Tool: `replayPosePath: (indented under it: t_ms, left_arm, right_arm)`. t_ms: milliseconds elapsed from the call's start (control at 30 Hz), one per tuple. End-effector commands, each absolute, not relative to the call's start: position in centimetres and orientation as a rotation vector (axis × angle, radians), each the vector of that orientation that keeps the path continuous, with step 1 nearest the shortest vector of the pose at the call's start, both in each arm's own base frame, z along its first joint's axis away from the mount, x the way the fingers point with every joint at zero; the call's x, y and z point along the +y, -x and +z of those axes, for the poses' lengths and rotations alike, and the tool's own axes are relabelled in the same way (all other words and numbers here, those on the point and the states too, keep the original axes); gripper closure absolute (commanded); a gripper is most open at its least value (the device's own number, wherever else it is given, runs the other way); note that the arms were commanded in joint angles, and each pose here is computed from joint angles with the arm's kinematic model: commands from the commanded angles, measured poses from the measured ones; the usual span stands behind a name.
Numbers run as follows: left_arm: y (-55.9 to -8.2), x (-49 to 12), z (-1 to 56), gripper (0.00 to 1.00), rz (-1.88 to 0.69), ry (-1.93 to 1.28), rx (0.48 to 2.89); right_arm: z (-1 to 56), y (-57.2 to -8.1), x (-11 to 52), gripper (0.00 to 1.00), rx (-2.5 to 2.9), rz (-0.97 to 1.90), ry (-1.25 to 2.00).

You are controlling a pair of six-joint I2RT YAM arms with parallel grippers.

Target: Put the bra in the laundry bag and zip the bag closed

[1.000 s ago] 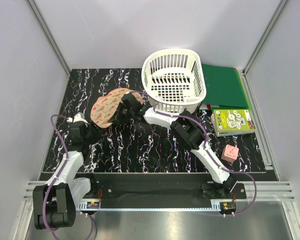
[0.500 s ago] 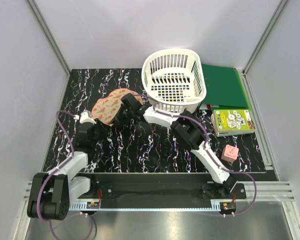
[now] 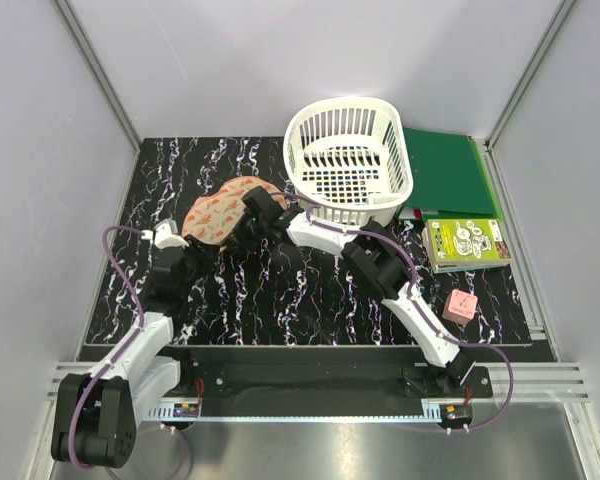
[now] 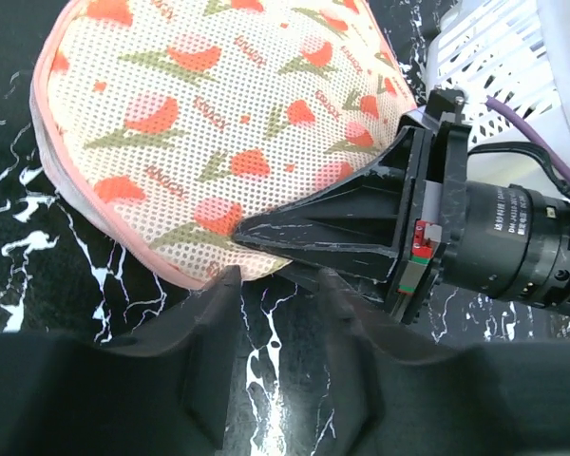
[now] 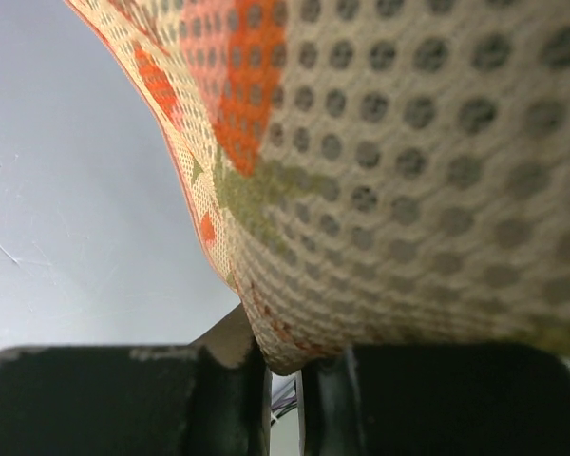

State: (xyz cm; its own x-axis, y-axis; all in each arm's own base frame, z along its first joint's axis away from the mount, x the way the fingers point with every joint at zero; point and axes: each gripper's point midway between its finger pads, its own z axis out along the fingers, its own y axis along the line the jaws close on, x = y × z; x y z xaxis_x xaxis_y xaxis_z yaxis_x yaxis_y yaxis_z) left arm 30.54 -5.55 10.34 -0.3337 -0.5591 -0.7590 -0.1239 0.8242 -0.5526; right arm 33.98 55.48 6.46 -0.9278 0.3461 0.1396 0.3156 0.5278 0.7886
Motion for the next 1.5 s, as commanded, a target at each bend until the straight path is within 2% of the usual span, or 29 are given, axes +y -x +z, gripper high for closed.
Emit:
replayPosePath:
  t_ms: [0, 33, 133, 233, 267, 467, 900, 1300, 1367, 1467]
  left_arm:
    - [-30.7, -5.5, 9.3, 0.69, -0.485, 0.574, 1.903]
    - [-30.7, -5.5, 9.0, 0.73, -0.488, 0.583, 1.915]
    - [-31.0, -5.8, 8.3, 0.74, -0.493, 0.591, 1.95]
    - [-31.0, -5.8, 7.9, 0.72, -0.486, 0.595, 1.966]
    - [-31.0, -5.7, 7.8, 0.68, -0.481, 0.597, 1.965]
    - [-32.1, -5.3, 8.4, 0.58, -0.444, 0.585, 1.955]
    - [-34.0, -5.2, 9.2, 0.6, -0.407, 0.547, 1.963]
    - [-34.7, -4.0, 9.1, 0.79, -0.323, 0.568, 1.999]
    - [-34.8, -3.3, 9.3, 0.84, -0.302, 0.597, 1.994]
    - [-34.7, -2.4, 8.9, 1.0, -0.29, 0.639, 2.016]
  right_arm:
    - [13.6, -34.9, 56.0, 1.0, 2.593, 1.517, -0.606]
    - [13.8, -35.1, 55.9, 1.0, 2.585, 1.519, -0.614]
    - [14.9, -35.2, 55.9, 0.99, 2.563, 1.534, -0.623]
    - [15.7, -35.3, 56.0, 1.0, 2.551, 1.552, -0.634]
    - [15.8, -35.4, 55.9, 0.99, 2.55, 1.556, -0.64]
    - [16.0, -34.6, 56.2, 1.0, 2.565, 1.584, -0.644]
    - [15.8, -34.2, 56.3, 1.0, 2.57, 1.594, -0.657]
    - [15.8, -33.6, 56.3, 1.0, 2.577, 1.601, -0.642]
    - [15.4, -33.5, 56.1, 1.0, 2.584, 1.593, -0.644]
    - [15.2, -33.4, 55.7, 1.0, 2.582, 1.573, -0.633]
